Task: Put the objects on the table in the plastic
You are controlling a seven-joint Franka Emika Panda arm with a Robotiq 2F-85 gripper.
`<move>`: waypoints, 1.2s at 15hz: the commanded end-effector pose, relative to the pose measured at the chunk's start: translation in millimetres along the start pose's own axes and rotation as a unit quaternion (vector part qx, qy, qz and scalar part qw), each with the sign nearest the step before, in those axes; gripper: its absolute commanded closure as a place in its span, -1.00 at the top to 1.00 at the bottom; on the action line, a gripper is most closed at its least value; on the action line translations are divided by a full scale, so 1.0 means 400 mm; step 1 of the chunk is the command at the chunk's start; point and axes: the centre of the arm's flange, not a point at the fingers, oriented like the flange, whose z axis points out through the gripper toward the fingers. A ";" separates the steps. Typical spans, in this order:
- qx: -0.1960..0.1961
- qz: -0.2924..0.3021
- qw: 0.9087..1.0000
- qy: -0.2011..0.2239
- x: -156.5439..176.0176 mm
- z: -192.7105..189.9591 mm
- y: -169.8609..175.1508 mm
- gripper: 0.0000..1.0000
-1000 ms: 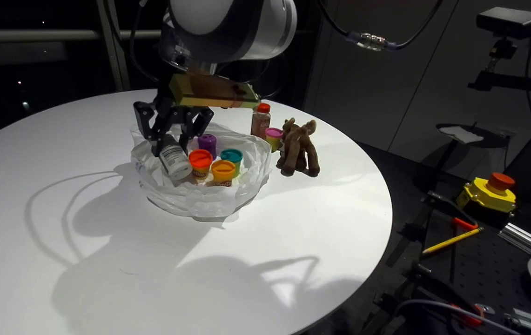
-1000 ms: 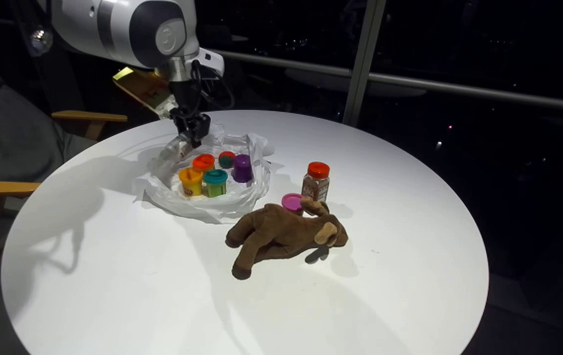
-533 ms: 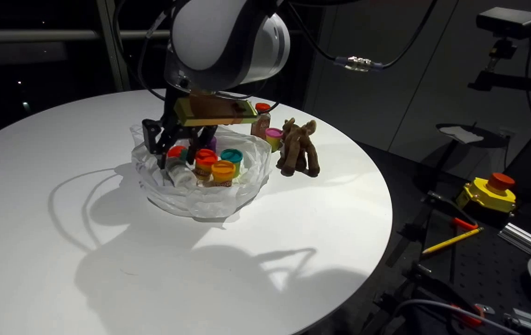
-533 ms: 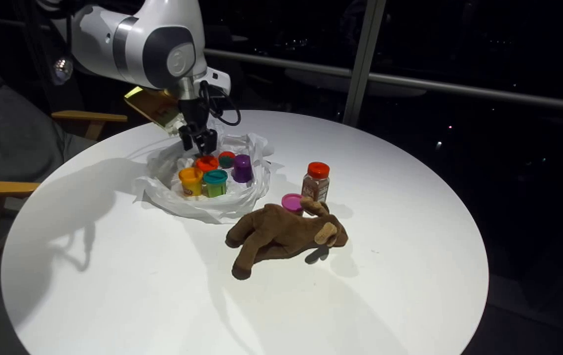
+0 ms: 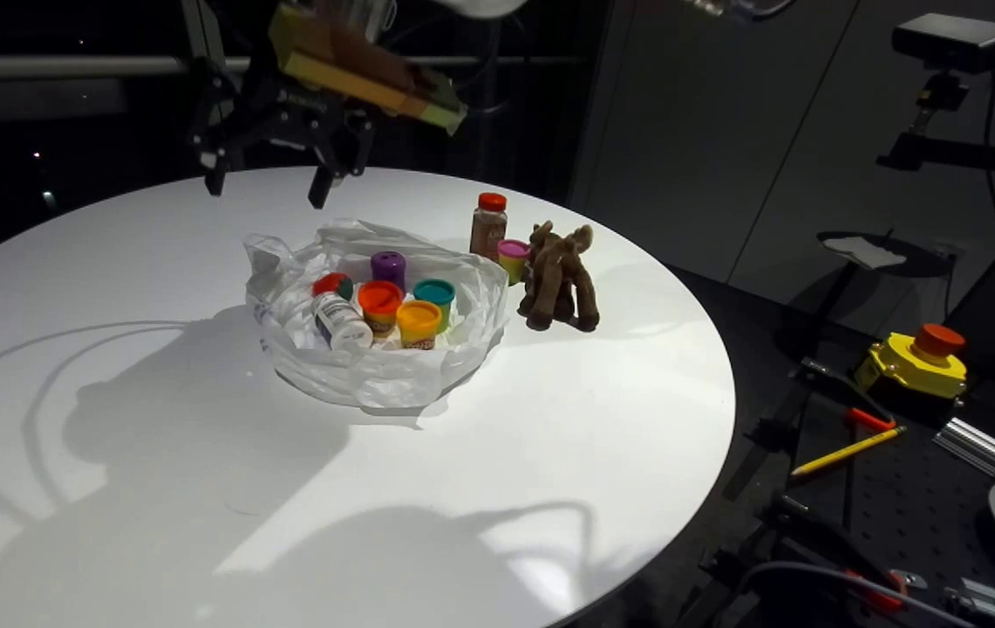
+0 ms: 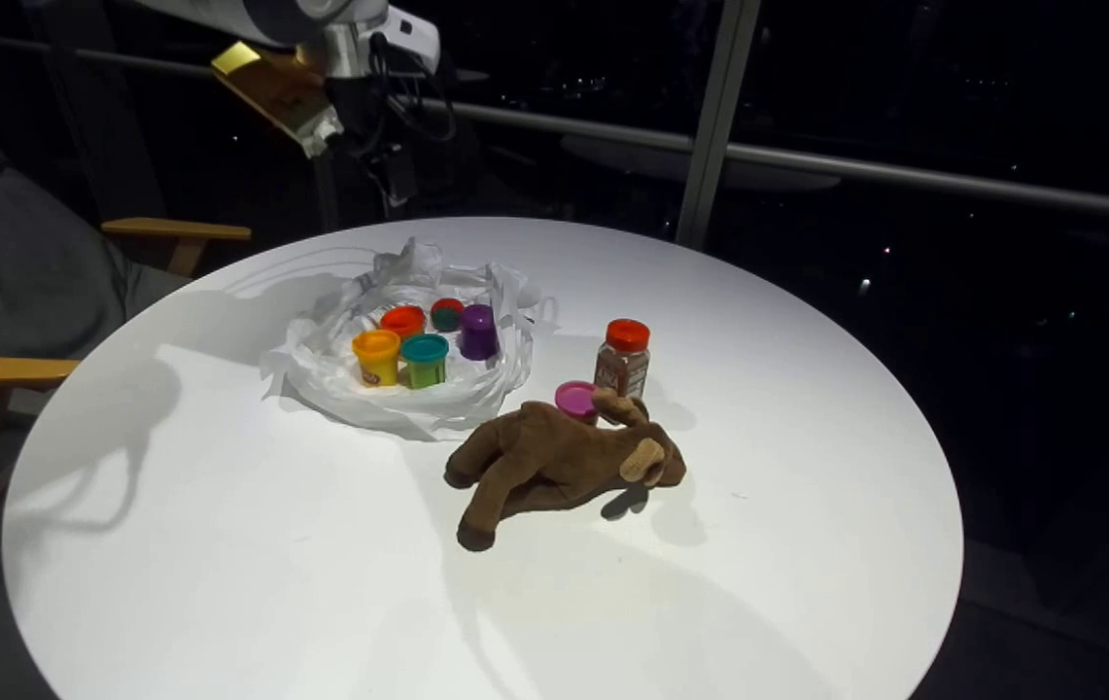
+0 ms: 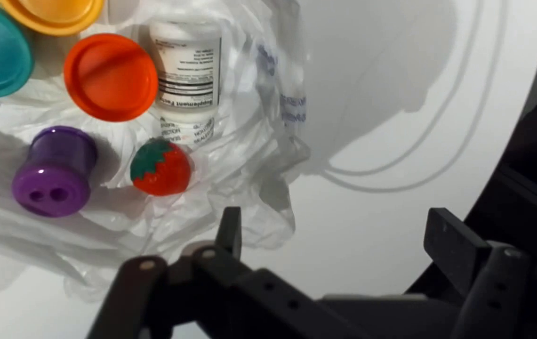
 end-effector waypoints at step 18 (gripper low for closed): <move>-0.127 0.210 0.963 -0.111 0.198 -0.132 0.621 1.00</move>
